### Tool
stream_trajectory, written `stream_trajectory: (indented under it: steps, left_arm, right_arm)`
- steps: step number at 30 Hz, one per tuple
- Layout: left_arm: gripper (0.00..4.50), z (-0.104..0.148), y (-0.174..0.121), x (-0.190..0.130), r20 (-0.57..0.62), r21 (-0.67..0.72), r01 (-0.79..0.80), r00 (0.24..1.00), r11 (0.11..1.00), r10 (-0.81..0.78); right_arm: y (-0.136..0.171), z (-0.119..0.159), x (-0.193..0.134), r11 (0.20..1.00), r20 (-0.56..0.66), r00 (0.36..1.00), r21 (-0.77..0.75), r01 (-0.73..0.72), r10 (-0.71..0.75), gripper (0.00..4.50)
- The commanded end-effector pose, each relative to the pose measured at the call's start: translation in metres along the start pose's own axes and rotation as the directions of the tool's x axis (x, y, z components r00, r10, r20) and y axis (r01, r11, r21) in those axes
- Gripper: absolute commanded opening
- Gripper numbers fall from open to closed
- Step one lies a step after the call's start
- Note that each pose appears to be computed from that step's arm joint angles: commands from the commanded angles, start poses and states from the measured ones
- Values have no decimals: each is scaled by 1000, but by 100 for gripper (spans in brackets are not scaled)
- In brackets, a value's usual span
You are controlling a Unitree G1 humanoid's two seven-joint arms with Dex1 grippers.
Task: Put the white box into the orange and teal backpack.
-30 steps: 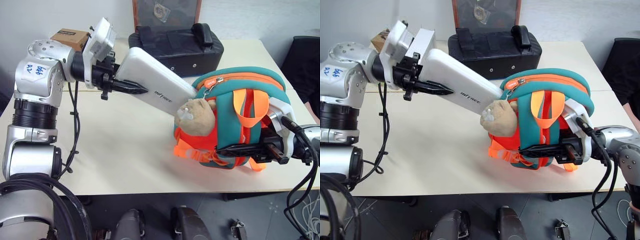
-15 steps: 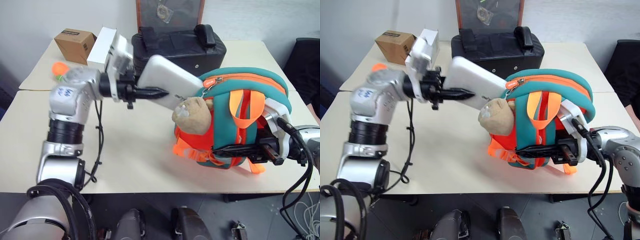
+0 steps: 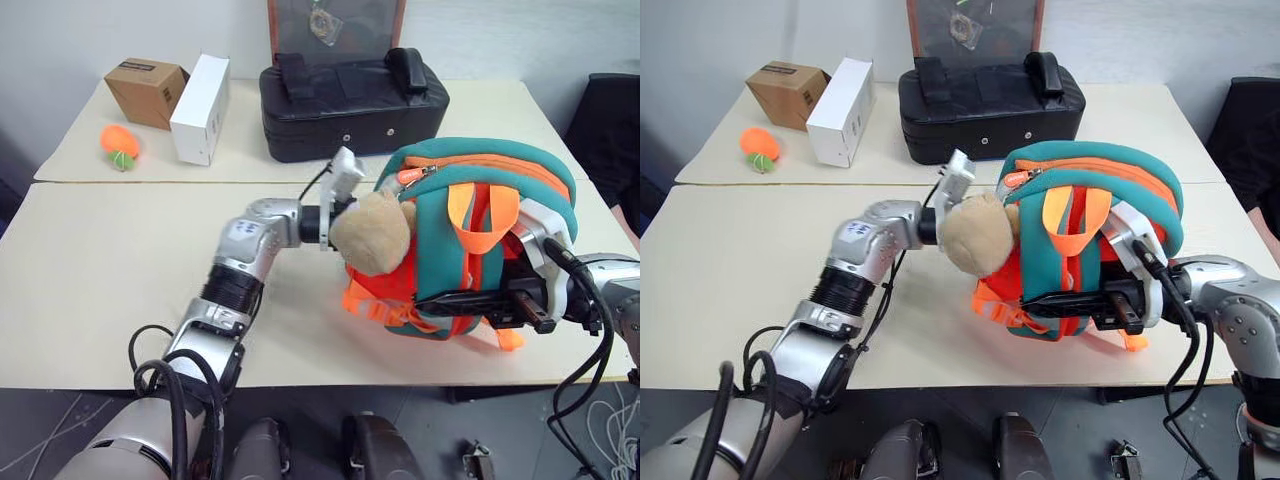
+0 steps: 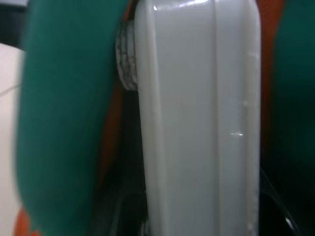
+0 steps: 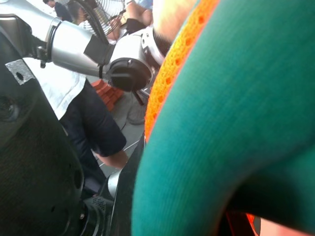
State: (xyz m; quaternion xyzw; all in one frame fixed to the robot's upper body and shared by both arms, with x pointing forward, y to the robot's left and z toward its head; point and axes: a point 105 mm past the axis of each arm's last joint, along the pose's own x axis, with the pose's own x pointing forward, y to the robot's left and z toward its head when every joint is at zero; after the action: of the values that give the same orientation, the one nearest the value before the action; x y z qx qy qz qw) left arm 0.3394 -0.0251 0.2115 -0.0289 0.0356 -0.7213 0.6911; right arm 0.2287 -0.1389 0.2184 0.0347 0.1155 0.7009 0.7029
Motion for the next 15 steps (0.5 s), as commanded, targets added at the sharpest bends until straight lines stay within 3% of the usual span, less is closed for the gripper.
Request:
stream_trajectory:
  steps: [1,4,7,15]
  left_arm:
    - [261,1,-5,-4,-38,56,24,999,998,-22]
    - [352,4,-7,-22,-52,88,7,999,996,-2]
    - [438,20,-21,-62,-49,129,-14,999,992,21]
    - [438,59,-74,-127,-60,150,1,998,989,8]
  right_arm:
    - [2,8,3,999,27,1000,-41,7,-6,0]
    - [-1,8,3,998,41,999,-43,35,-33,0]
    - [-6,5,3,997,51,996,-44,69,-67,0]
    - [-22,4,6,990,64,990,-49,133,-129,0]
